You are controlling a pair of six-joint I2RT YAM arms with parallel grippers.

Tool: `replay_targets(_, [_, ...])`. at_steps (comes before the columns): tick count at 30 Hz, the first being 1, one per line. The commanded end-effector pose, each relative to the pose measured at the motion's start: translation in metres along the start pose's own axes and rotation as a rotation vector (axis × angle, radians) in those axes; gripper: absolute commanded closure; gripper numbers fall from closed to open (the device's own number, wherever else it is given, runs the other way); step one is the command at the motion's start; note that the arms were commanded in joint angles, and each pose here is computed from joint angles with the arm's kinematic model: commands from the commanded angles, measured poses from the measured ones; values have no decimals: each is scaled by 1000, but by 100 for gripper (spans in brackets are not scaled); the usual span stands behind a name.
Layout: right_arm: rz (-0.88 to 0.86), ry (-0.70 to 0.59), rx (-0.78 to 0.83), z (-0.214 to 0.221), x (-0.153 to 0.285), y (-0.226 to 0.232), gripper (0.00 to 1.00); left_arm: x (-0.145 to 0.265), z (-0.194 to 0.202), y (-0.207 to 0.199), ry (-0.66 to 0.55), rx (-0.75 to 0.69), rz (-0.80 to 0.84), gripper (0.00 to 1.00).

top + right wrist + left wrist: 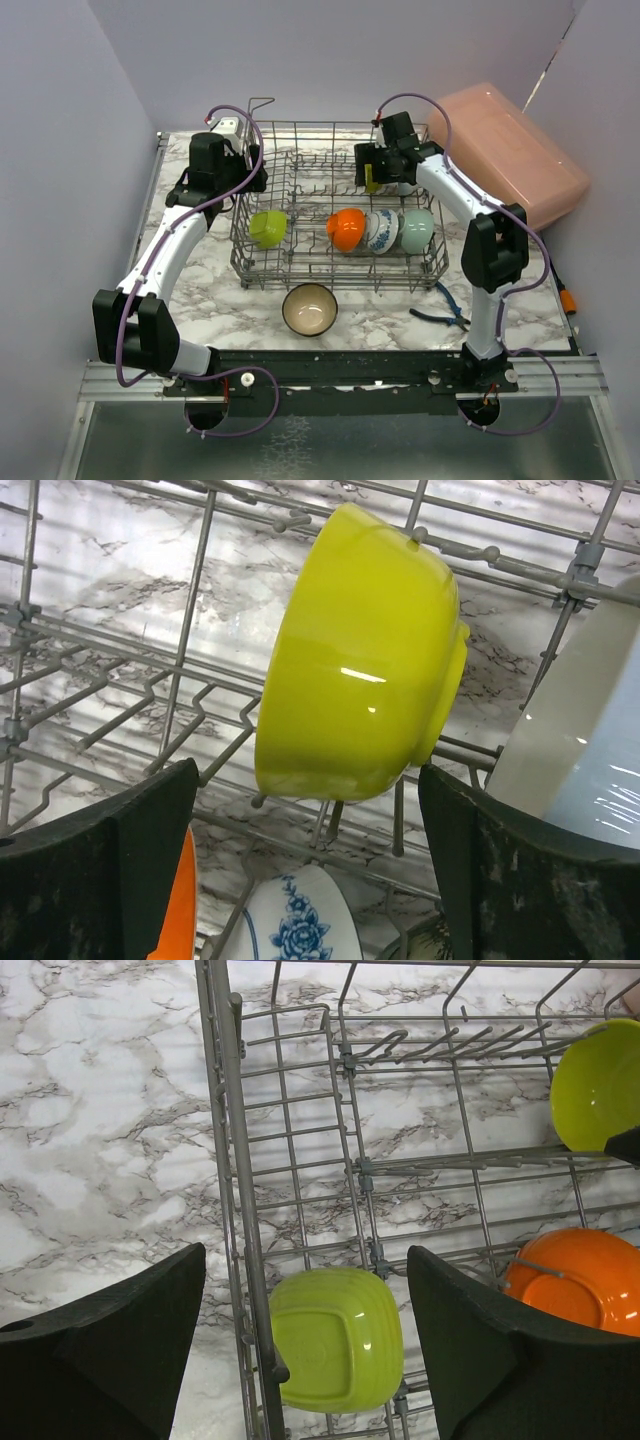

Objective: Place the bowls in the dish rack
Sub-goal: Place the bowl in the dish rack.

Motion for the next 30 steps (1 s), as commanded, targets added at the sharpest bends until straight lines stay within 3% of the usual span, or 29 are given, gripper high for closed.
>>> replay_targets(1, [44, 13, 7, 5, 19, -24, 6, -2, 0, 2, -2, 7, 7, 17])
replay_targets(11, [42, -63, 7, -11, 52, -22, 5, 0, -3, 3, -14, 2, -3, 17])
replay_targets(22, [-164, -233, -19, -7, 112, 16, 4, 18, -20, 4, -82, -29, -30, 14])
replay_targets(30, [-334, -365, -18, 15, 174, 46, 4, 50, -41, -10, -203, -16, 26, 8])
Point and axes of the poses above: each gripper's point midway between its finger pads, its own x axis back along the fingers, its own y axis along the line the jaws close on, z = x × y, the point moved 1 cm from there along x, back along the fingers, and after that the axes turned 10 degrees about x, right-handed, at the moved point
